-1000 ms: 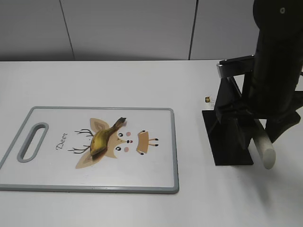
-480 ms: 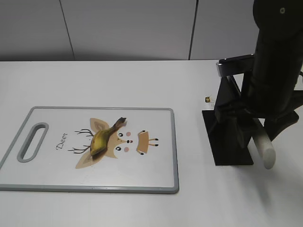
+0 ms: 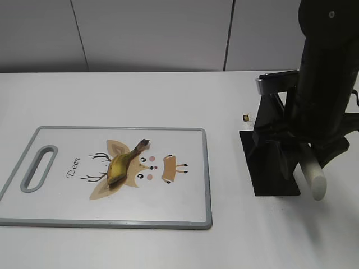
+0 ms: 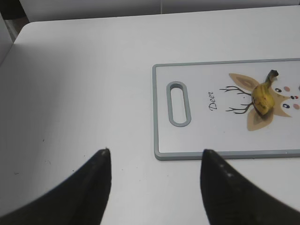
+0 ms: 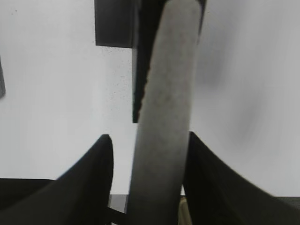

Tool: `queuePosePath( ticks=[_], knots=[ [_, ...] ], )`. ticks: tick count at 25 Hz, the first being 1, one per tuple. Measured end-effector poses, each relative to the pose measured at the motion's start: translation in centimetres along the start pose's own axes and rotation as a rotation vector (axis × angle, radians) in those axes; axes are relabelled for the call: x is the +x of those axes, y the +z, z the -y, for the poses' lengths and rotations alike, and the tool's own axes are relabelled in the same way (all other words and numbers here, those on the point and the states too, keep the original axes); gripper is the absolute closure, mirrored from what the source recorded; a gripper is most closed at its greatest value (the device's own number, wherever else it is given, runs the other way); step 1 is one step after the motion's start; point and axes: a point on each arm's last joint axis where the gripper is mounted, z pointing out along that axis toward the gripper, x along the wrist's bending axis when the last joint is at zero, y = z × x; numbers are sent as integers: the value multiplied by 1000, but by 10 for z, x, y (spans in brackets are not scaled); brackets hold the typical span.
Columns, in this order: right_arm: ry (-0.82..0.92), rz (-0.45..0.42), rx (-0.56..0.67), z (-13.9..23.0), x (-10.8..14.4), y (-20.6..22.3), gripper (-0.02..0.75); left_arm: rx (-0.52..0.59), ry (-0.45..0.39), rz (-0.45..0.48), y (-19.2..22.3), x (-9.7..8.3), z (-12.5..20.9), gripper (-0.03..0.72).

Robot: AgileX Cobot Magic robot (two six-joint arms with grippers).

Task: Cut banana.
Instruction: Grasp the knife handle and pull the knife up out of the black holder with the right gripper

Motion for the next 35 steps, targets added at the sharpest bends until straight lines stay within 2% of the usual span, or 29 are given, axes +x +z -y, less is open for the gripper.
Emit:
queuePosePath(
  ticks=[4, 11, 15, 26, 35],
  knots=[
    [3, -6, 4, 0, 1, 0, 433, 0, 0, 0, 0, 0, 0, 100],
    [3, -1, 17, 0, 1, 2, 468, 0, 0, 0, 0, 0, 0, 100],
    [17, 6, 35, 1, 0, 3, 575, 0, 0, 0, 0, 0, 0, 100],
    [35, -1, 33, 2, 0, 1, 576, 0, 0, 0, 0, 0, 0, 103],
    [38, -30, -31, 12, -5, -23, 576, 0, 0, 0, 0, 0, 0, 112]
  ],
)
